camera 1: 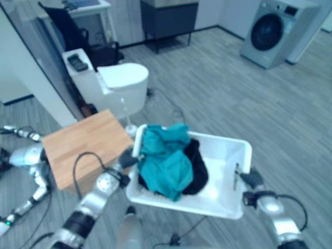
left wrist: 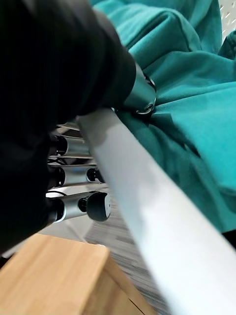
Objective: Grab the laundry basket,head to the washer,open it,put in the laundry and shut it.
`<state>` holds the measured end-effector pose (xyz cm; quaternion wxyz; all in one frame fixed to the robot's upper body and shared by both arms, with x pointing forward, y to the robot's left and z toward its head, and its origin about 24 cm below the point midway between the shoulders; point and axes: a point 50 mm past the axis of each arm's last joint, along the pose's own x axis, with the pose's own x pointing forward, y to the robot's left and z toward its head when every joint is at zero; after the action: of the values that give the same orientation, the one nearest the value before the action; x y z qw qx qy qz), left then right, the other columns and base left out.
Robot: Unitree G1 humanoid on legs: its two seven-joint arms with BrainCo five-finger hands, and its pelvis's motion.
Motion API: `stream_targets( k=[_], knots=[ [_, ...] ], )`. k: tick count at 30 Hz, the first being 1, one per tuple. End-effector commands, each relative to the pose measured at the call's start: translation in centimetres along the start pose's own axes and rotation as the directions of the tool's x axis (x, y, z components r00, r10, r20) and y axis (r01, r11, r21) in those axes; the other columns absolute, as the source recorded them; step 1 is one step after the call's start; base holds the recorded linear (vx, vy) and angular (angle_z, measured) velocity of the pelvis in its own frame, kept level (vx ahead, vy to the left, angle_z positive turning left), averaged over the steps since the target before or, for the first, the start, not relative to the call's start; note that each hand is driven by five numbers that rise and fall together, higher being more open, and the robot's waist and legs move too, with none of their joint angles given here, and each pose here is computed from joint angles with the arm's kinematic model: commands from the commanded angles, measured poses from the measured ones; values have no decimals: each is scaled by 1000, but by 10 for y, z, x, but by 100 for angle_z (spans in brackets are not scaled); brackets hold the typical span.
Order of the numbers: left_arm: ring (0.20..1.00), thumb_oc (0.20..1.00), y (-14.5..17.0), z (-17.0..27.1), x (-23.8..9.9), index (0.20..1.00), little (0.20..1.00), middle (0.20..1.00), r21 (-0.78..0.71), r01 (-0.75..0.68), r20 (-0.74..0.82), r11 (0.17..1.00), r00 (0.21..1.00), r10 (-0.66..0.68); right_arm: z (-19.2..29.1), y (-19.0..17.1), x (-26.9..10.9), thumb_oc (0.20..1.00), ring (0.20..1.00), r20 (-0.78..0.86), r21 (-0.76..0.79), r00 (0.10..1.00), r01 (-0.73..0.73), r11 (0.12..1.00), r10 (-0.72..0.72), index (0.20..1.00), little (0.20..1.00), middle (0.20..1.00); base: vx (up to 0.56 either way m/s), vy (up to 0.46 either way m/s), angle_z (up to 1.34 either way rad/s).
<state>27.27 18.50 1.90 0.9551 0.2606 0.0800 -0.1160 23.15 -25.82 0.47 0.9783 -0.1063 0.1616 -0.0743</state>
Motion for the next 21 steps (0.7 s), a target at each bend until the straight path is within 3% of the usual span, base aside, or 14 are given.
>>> stream_targets(
  k=[1, 5, 12, 17, 20, 21],
  knots=[
    [200, 200, 58, 27, 2, 200, 200, 200, -18, -242, 136, 970, 961, 243, 55, 4, 10, 200, 200, 241, 34, 969, -64, 997, 54, 200, 200, 200, 449, -70, -114],
    [200, 200, 65, 11, -9, 200, 200, 200, -22, -265, 82, 964, 961, 266, 68, 38, 25, 200, 200, 270, 44, 954, -145, 989, 127, 200, 200, 200, 655, 46, -121],
    [200, 200, 74, 1, -19, 200, 200, 200, 16, -282, 56, 959, 958, 281, 54, 55, 18, 200, 200, 246, 47, 951, -205, 978, 188, 200, 200, 200, 532, 175, -57],
    [200, 200, 78, 12, -14, 200, 200, 200, 39, -296, 97, 954, 952, 291, 52, 43, 12, 200, 200, 254, 36, 954, -173, 984, 159, 200, 200, 200, 591, 237, 6],
    [200, 200, 74, 21, -8, 200, 200, 200, 59, -282, 129, 957, 953, 273, 49, 29, 7, 200, 200, 253, 47, 960, -136, 990, 120, 200, 200, 200, 560, -39, 98],
    [200, 200, 71, 34, 2, 200, 200, 200, 78, -267, 171, 960, 953, 252, 47, 6, -1, 200, 200, 258, 56, 965, -69, 996, 53, 200, 200, 200, 597, -120, 181]
  ],
)
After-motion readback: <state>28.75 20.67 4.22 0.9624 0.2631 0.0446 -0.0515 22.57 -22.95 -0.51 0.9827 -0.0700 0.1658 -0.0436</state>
